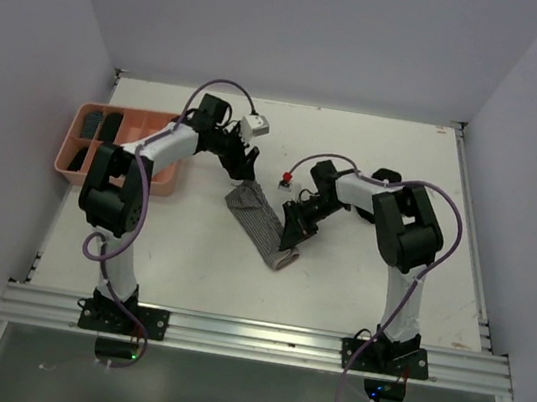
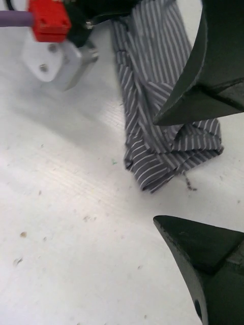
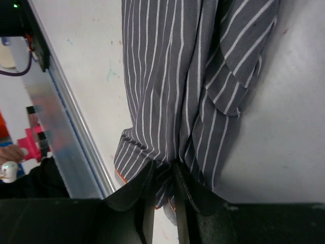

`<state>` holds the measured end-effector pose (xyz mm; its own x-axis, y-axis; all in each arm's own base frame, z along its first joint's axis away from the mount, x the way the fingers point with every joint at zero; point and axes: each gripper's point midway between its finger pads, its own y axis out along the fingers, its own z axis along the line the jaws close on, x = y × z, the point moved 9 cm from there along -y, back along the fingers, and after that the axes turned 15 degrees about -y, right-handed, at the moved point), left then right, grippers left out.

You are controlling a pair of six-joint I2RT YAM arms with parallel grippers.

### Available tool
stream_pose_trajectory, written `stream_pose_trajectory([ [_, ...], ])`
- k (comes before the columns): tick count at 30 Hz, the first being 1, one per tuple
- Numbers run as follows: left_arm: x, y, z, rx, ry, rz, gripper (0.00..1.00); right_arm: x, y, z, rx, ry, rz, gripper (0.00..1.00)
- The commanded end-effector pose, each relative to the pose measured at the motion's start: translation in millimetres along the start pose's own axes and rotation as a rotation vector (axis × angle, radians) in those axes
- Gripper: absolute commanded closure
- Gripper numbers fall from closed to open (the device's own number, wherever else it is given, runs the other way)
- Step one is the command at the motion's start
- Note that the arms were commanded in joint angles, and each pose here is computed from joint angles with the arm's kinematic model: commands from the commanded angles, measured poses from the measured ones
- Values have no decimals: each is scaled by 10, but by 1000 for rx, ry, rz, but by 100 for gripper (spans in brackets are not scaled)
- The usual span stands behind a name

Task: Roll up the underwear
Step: Fold the underwear

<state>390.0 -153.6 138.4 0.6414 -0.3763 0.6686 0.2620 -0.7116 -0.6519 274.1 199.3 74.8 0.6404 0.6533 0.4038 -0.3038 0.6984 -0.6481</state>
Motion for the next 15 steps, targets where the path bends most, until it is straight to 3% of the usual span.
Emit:
stream_pose_trajectory([
  [1, 313, 7, 74, 21, -23, -119, 24, -122, 154, 109, 7, 28, 56, 72],
  [3, 429, 13, 69, 11, -34, -156, 19, -14, 136, 290, 43, 19, 6, 59],
  [5, 498, -93, -7, -11, -25, -170, 16, 87, 82, 434, 68, -14, -32, 56],
  [7, 452, -207, -81, -20, -27, -181, 0, 243, -161, 567, 59, -40, -98, 55],
  [11, 243, -574, -325, 7, -5, -88, 0, 391, -639, 666, -37, -102, -216, 54],
  [15, -127, -775, -520, 81, -23, -46, 0, 326, -660, 465, -170, -95, -184, 59],
])
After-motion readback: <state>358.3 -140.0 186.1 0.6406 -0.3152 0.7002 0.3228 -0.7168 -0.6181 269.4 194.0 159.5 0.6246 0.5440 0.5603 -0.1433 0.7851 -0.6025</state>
